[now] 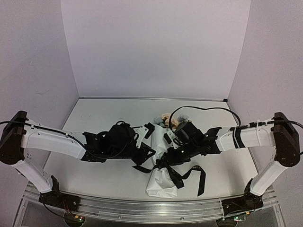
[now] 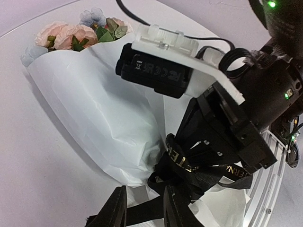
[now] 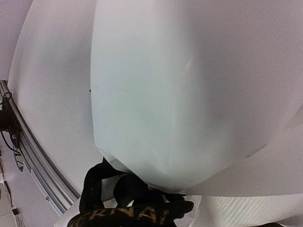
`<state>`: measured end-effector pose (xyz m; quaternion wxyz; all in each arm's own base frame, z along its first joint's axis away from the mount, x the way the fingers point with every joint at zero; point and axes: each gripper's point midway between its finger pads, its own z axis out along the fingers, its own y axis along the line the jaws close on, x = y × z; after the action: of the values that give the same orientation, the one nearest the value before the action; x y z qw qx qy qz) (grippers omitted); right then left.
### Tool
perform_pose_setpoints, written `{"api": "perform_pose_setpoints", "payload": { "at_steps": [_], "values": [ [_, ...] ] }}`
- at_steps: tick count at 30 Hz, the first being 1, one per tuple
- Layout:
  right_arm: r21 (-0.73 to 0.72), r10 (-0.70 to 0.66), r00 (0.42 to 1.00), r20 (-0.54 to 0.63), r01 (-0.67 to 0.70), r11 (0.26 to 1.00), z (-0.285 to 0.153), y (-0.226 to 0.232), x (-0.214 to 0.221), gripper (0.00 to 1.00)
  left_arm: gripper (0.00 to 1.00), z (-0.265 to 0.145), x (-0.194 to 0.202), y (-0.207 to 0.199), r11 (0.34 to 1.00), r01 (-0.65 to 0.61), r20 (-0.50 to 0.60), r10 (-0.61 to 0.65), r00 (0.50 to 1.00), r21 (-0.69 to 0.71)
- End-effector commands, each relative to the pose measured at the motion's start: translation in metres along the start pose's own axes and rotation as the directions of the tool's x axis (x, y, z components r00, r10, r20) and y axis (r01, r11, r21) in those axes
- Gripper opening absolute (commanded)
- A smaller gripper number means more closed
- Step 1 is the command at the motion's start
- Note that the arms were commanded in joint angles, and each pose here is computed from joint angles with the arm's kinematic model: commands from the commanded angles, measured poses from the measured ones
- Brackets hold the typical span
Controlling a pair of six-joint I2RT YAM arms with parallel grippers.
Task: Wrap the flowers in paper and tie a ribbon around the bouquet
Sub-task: Cross the half-tied ribbon over the folded bouquet.
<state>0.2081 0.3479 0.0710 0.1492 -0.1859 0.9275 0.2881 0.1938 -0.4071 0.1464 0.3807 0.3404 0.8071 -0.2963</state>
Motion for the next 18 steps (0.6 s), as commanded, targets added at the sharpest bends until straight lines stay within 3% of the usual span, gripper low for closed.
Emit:
{"api": "perform_pose_setpoints", "payload": {
  "at_steps": [1, 18],
  "values": [
    [-0.042, -0.047, 0.997, 0.061, 0.05, 0.998, -0.018, 0.013, -0.014, 0.0, 0.28, 0.008, -0.007, 0.002, 0.999, 0.041, 0.027, -0.041, 0.999, 0.002],
    [-0.062, -0.085, 0.995, 0.054, 0.088, 0.994, -0.012, 0.014, -0.009, 0.0, 0.16, 0.024, 0.005, 0.022, 0.998, 0.038, -0.056, -0.035, 0.998, 0.047]
  ]
}}
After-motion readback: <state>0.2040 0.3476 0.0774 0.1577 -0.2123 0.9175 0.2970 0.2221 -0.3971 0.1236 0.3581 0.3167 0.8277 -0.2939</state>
